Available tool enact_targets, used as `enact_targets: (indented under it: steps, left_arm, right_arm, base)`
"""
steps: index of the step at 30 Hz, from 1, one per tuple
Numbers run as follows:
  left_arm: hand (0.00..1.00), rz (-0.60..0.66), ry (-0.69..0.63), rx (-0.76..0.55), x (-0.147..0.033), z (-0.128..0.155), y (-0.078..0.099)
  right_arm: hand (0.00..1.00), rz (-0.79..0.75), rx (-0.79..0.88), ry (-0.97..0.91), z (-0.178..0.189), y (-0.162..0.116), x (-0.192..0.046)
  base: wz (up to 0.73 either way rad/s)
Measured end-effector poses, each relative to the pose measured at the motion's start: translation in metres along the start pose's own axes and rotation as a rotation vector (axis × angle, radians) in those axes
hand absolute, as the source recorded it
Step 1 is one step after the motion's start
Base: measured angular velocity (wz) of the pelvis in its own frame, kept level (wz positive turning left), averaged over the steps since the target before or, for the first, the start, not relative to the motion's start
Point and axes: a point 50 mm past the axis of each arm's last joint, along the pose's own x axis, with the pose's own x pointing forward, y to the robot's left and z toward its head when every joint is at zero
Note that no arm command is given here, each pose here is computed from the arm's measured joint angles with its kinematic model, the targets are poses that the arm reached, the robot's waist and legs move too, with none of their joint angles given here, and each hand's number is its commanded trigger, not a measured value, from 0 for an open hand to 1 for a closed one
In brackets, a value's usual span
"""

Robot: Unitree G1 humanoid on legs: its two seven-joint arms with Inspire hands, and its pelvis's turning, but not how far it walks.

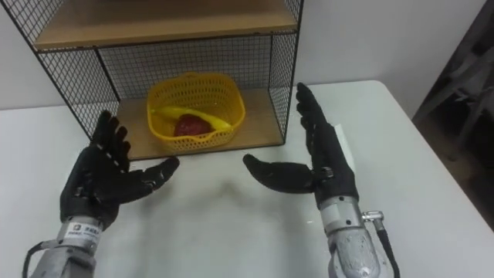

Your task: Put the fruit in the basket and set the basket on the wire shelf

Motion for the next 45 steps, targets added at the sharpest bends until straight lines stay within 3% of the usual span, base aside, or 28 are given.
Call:
enact_targets:
  steps: [5,11,18,21,25,29,31,35,37,41,43,45]
  left_arm:
    - [0.00,0.204,-0.125,0.000,-0.007,0.024,0.033]
    - [0.00,0.510,-0.305,0.036,-0.029,0.061,0.075]
    - [0.00,0.873,-0.647,0.131,-0.055,0.129,0.117]
    - [0.00,1.058,-0.810,0.174,-0.074,0.164,0.141]
    - [0.00,1.346,-0.929,0.098,-0.112,0.187,0.177]
    - [0.00,1.612,-0.838,-0.018,-0.134,0.176,0.215]
    - [0.00,1.778,-0.724,-0.068,-0.151,0.156,0.233]
    - [0.00,1.978,-0.522,-0.213,-0.173,0.122,0.261]
    - [0.00,2.101,-0.380,-0.309,-0.195,0.093,0.274]
    - [0.00,2.297,-0.170,-0.456,-0.232,0.044,0.277]
    - [0.00,2.374,0.002,-0.468,-0.252,0.011,0.267]
    - [0.00,2.387,0.137,-0.454,-0.264,-0.016,0.252]
  right_arm:
    - [0.00,-0.206,-0.051,-0.041,0.007,-0.030,-0.015]
    - [0.00,-0.539,-0.122,-0.109,0.020,-0.073,-0.037]
    - [0.00,-0.903,-0.274,-0.312,0.058,-0.131,-0.054]
    - [0.00,-1.103,-0.358,-0.433,0.083,-0.165,-0.064]
    - [0.00,-1.414,-0.263,-0.478,0.093,-0.207,-0.095]
    - [0.00,-1.689,-0.061,-0.284,0.062,-0.240,-0.133]
    - [0.00,-1.841,0.082,-0.170,0.044,-0.252,-0.156]
    - [0.00,-1.998,0.274,-0.006,0.014,-0.263,-0.185]
    - [0.00,-2.067,0.359,0.123,-0.010,-0.265,-0.203]
    - [0.00,-2.242,0.561,0.357,-0.058,-0.250,-0.250]
    - [0.00,-2.336,0.660,0.534,-0.089,-0.222,-0.283]
    - [0.00,-2.354,0.682,0.701,-0.112,-0.191,-0.300]
  base:
    - [0.02]
    - [0.00]
    - [0.01]
    - [0.00]
    - [0.00]
    - [0.00]
    - [0.09]
    - [0.07]
    - [0.03]
    - [0.03]
    - [0.02]
    - [0.00]
